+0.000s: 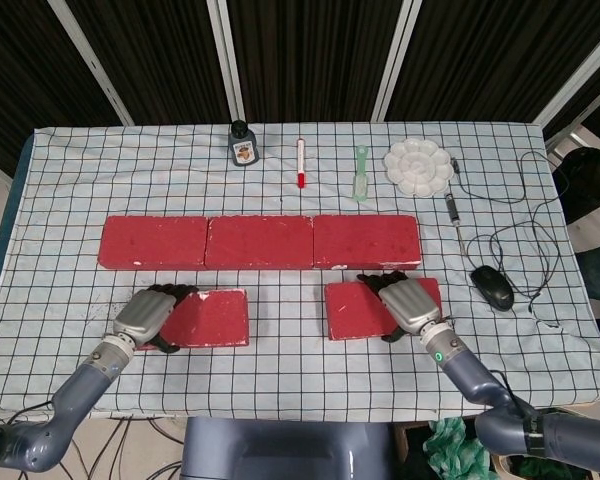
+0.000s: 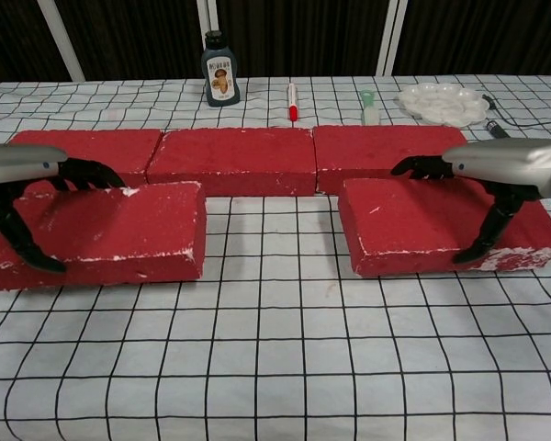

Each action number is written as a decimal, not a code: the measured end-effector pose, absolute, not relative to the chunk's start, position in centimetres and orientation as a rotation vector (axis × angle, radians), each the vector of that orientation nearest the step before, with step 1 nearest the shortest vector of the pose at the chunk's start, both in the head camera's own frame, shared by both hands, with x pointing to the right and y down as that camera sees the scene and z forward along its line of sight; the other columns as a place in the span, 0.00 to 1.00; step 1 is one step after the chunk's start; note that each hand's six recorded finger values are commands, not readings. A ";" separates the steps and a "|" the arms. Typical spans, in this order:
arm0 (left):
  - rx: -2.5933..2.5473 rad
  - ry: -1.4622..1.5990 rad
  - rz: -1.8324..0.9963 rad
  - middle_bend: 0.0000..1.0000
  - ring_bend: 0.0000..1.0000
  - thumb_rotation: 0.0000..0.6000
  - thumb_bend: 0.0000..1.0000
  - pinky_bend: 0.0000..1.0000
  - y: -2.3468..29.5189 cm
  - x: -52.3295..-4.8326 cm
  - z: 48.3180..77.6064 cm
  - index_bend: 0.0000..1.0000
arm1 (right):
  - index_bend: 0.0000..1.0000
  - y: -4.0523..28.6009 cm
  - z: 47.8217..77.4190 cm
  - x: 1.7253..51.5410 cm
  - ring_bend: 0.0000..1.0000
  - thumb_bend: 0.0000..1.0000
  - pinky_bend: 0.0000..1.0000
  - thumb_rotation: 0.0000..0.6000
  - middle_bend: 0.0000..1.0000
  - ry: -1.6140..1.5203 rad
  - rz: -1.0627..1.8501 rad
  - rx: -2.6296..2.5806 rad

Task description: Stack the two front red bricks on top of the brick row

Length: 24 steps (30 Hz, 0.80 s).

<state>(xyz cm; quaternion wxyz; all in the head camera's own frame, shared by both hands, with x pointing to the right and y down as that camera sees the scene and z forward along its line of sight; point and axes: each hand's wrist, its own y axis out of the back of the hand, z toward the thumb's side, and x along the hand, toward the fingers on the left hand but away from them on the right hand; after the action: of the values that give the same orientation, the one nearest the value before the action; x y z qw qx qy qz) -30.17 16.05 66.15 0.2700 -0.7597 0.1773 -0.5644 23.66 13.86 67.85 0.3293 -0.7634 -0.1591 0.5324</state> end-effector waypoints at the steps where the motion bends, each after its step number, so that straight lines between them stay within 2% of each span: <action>1: -2.035 0.488 -1.516 0.22 0.14 1.00 0.26 0.26 15.6 -30.3 65.8 0.17 | 0.08 13.6 67.5 23.9 0.18 0.12 0.15 1.00 0.21 -0.412 1.393 -1.987; 5: -1.975 0.528 -1.493 0.21 0.14 1.00 0.26 0.25 12.2 -30.9 63.8 0.17 | 0.08 11.9 64.9 24.6 0.18 0.12 0.15 1.00 0.21 -0.423 1.388 -1.957; 10: -1.966 0.537 -1.471 0.21 0.14 1.00 0.26 0.24 8.6 -30.4 62.8 0.17 | 0.08 8.8 61.9 25.0 0.18 0.12 0.15 1.00 0.21 -0.448 1.401 -1.938; 18: -1.921 0.522 -1.468 0.21 0.13 1.00 0.26 0.23 2.7 -30.0 62.9 0.17 | 0.09 4.4 60.9 22.5 0.18 0.12 0.15 1.00 0.21 -0.479 1.376 -1.952; 24: -1.920 0.540 -1.502 0.20 0.12 1.00 0.26 0.23 -0.7 -30.3 64.3 0.17 | 0.09 1.0 61.8 20.4 0.18 0.12 0.15 1.00 0.21 -0.495 1.371 -1.956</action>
<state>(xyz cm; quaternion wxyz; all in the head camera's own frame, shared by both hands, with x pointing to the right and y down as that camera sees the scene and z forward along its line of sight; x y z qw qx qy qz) -30.29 -0.66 64.27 0.3166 -0.7294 0.2051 -0.5707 20.36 0.96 61.76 0.3440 -0.7530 -0.1906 0.5276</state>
